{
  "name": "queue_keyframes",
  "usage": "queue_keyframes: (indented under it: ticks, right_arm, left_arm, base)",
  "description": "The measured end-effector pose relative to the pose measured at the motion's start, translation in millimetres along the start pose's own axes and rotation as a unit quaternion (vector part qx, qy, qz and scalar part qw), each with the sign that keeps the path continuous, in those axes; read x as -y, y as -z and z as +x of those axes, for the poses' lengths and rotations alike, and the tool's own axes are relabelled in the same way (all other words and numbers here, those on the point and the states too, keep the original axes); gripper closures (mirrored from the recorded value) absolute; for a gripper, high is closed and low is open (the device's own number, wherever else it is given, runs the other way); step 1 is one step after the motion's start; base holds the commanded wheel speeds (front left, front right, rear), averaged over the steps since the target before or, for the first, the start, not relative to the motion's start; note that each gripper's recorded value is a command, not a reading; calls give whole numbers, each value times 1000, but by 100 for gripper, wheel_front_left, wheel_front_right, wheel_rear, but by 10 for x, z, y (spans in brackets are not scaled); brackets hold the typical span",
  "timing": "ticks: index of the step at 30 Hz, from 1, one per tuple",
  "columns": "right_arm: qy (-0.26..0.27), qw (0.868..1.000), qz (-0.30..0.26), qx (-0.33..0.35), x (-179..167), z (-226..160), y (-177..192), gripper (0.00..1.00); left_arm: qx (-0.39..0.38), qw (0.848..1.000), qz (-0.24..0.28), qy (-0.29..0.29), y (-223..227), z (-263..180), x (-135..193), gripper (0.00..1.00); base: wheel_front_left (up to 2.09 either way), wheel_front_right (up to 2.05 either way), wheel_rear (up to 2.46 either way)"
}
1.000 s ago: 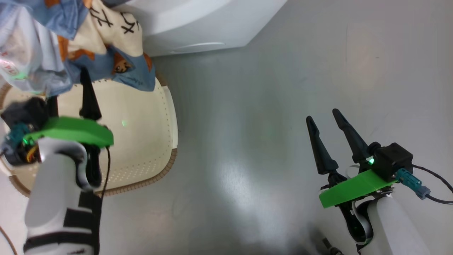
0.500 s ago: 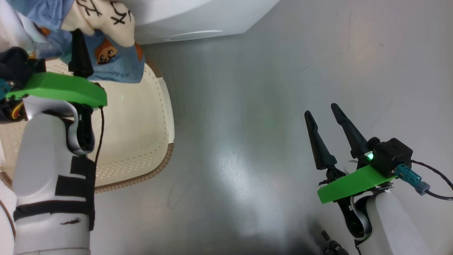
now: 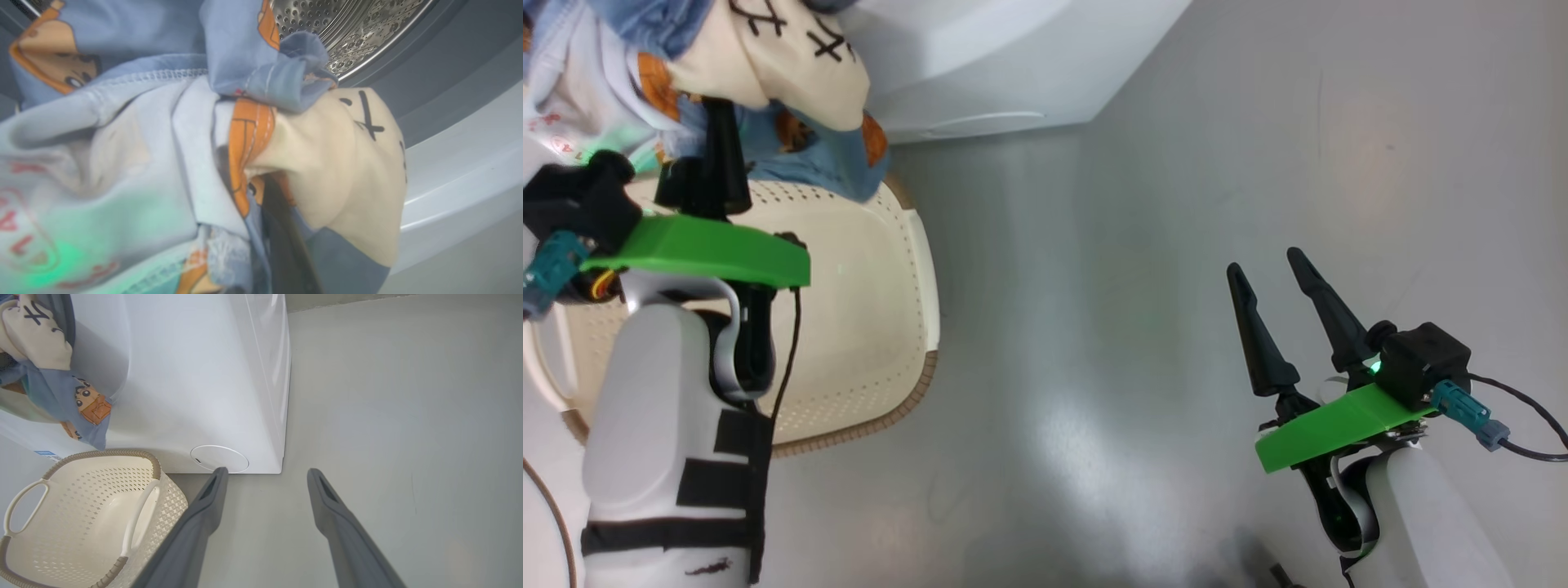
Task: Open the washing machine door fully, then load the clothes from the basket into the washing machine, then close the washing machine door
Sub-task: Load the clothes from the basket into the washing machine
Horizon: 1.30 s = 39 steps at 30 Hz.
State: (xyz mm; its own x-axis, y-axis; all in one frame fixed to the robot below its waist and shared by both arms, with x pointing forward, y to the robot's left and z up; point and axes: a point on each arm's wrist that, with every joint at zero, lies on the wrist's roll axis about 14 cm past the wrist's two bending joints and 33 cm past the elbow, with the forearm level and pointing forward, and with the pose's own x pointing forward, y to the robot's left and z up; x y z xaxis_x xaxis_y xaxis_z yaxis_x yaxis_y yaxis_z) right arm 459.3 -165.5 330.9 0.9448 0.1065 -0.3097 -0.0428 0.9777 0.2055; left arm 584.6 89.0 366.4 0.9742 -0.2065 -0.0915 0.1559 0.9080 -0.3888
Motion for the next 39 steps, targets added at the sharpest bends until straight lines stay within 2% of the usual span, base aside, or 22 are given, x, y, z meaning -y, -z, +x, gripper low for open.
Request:
queue_keyframes:
  ticks: [2, 10, 18, 33, 39]
  right_arm:
    - [-2, 1000, 0, 3, -14, -1, -25, 0]
    - [-14, 1000, 1, 24, -128, -55, -220, 0]
    - [-8, 999, 0, 32, -92, -121, -291, 0]
    - [19, 1000, 2, 7, 101, -174, -110, 0]
    - [28, 1000, 10, -4, 158, -173, -13, 0]
  left_arm:
    - [6, 1000, 6, 2, -57, -18, 9, 100]
    - [28, 994, 103, -1, -460, -85, -88, 100]
    - [33, 984, 175, 9, -830, 284, -114, 100]
    - [6, 975, 220, 30, -879, 949, 83, 100]
    - [-18, 974, 225, 22, -762, 1104, -7, 100]
  base:
    - [0, 0, 0]
    - [0, 0, 0]
    - [0, 0, 0]
    - [0, 0, 0]
    - [0, 0, 0]
